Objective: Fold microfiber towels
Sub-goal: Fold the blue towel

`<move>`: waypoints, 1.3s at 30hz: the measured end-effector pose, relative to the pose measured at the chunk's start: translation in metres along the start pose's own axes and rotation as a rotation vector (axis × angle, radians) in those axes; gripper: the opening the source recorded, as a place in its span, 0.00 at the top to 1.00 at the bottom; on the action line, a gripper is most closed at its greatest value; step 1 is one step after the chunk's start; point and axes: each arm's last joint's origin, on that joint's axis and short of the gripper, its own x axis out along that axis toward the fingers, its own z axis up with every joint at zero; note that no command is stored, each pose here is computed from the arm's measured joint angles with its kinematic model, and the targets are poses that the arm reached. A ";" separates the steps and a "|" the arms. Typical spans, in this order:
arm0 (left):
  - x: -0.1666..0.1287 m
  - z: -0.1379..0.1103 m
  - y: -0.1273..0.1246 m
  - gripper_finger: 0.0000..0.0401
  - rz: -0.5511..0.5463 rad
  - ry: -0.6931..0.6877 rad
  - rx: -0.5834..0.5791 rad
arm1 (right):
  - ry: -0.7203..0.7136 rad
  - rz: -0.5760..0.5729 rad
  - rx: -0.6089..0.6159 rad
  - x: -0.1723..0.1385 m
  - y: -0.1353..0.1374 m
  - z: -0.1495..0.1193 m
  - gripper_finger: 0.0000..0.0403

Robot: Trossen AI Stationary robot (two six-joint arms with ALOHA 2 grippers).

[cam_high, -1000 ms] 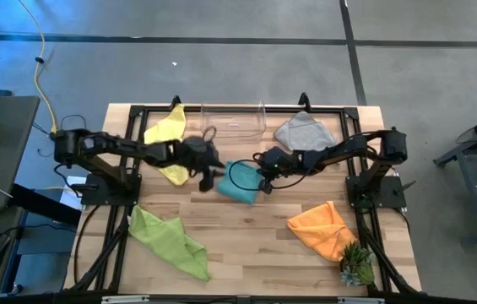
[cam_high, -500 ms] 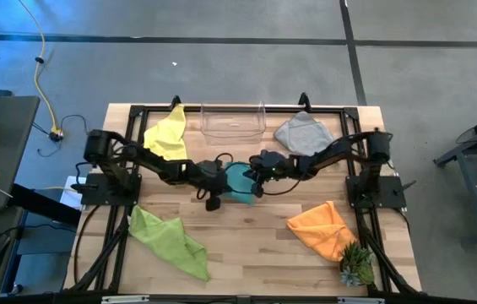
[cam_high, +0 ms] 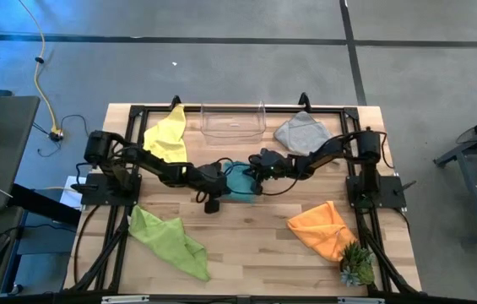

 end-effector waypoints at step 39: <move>-0.015 0.014 0.067 1.00 0.078 -0.175 -0.175 | 0.054 0.035 -0.001 -0.041 0.006 0.010 1.00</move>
